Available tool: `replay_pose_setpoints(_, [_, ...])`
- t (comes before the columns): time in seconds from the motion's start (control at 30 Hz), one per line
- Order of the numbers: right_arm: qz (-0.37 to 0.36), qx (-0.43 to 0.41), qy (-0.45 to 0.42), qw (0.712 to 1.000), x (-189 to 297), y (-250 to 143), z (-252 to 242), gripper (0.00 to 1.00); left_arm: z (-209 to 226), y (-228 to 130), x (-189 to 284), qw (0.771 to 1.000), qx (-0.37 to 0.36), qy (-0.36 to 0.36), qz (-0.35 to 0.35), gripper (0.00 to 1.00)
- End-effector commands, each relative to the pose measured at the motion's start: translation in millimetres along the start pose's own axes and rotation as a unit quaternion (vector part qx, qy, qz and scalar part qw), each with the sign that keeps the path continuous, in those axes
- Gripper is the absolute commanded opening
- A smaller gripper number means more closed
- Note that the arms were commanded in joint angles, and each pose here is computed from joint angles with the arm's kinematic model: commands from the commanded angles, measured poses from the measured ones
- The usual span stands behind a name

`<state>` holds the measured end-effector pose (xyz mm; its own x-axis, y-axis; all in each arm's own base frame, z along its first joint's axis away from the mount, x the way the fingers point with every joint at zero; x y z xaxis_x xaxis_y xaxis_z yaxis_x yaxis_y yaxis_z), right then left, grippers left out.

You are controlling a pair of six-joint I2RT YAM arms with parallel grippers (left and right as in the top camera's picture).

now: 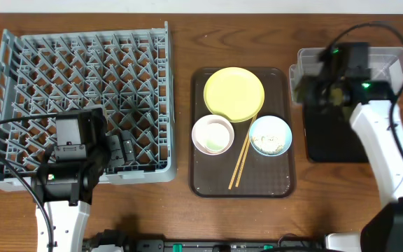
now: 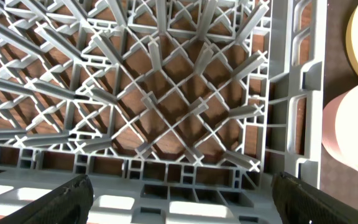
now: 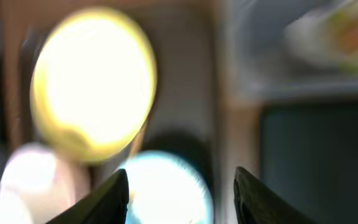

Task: Sort waste into correct bins and load items into the dishwasher rack
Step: 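Carry the wrapper with the right gripper and drop it into the clear bin, then grasp the rim of the blue rice bowl with the right gripper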

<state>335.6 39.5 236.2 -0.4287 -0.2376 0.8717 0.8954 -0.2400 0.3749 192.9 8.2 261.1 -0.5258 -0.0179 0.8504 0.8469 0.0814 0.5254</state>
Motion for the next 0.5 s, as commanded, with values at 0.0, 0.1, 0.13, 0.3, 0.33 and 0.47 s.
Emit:
replay_pose_setpoints(0.0, [0.064, 0.086, 0.046, 0.993, -5.3, -27.2, 30.0, 0.52, -0.6, 4.9, 5.1, 1.0, 0.002, -0.001, -0.011, 0.93])
replay_pose_setpoints(0.1, [0.103, 0.13, 0.026, 0.986, -17.2, -53.6, 45.0, 0.53, -0.6, 5.0, 5.1, 1.0, 0.002, -0.001, -0.012, 0.93])
replay_pose_setpoints(0.13, [0.11, 0.145, 0.013, 0.983, -22.4, -62.0, 48.4, 0.53, -0.6, 5.0, 5.1, 1.0, 0.002, -0.001, -0.012, 0.93])
replay_pose_setpoints(0.3, [0.115, 0.182, -0.016, 0.976, -47.3, -95.5, 59.5, 0.52, -0.6, 4.8, 5.1, 1.0, 0.002, -0.001, -0.011, 0.93])
replay_pose_setpoints(0.33, [0.115, 0.189, -0.012, 0.975, -51.9, -101.1, 61.5, 0.51, -0.6, 4.8, 5.1, 1.0, 0.002, -0.001, -0.011, 0.93])
replay_pose_setpoints(0.47, [0.104, 0.197, 0.0, 0.975, -68.2, -118.6, 65.9, 0.41, -0.6, 4.8, 5.1, 1.0, 0.002, -0.001, -0.011, 0.93])
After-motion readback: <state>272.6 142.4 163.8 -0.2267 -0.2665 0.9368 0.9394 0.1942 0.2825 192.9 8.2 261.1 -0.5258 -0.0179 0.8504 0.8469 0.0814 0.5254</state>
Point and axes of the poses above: each gripper's point midway between its finger pads, its own x axis back along the fingers, its own z axis along the line the jaws close on, y = z × x, the point moved 10 cm from there along x, back along the fingers, and after that the axes turned 6 degrees about -x, right-handed, at the moved point
